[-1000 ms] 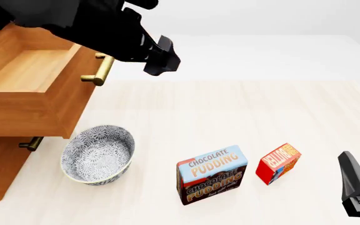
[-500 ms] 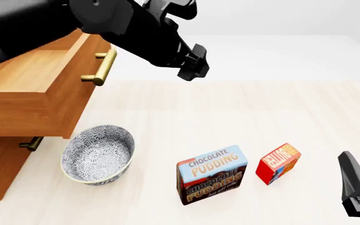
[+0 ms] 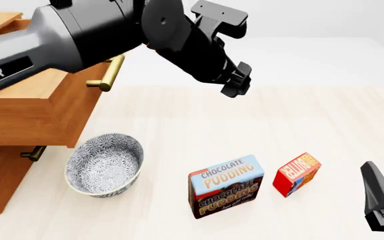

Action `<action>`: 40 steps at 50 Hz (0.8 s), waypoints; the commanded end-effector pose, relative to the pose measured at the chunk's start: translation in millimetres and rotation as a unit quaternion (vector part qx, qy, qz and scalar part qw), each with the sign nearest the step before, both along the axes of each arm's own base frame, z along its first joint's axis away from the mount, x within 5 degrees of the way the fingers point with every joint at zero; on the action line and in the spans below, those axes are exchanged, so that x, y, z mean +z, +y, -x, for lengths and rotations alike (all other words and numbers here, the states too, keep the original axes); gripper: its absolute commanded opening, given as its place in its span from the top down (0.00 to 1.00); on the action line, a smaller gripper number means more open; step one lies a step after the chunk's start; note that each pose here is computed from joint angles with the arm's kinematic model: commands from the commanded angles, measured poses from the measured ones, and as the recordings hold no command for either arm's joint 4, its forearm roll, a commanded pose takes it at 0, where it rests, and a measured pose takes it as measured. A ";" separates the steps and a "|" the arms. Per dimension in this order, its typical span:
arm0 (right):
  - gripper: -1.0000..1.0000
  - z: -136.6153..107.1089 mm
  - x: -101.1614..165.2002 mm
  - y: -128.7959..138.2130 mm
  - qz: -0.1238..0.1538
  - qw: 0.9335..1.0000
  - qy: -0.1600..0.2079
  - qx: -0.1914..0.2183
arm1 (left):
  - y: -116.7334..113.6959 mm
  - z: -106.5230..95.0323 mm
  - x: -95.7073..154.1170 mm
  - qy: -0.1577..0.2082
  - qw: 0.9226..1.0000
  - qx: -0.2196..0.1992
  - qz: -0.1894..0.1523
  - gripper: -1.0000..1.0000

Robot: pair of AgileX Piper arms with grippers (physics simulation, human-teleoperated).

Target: Put the butter at the back in the top drawer of the cabinet and close it.

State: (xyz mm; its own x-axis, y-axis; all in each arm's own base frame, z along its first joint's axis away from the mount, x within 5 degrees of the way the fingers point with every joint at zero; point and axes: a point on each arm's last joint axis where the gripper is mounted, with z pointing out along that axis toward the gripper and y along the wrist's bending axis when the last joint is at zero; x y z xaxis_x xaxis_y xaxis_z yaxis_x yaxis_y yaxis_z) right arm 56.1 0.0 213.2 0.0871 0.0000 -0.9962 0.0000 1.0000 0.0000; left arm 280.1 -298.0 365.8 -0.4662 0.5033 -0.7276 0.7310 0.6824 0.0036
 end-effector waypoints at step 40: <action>0.00 0.0 0.0 0.0 0.000 1.000 0.000 0.000 | -98.0 4.9 -66.2 0.056 0.997 -0.049 -0.032 0.00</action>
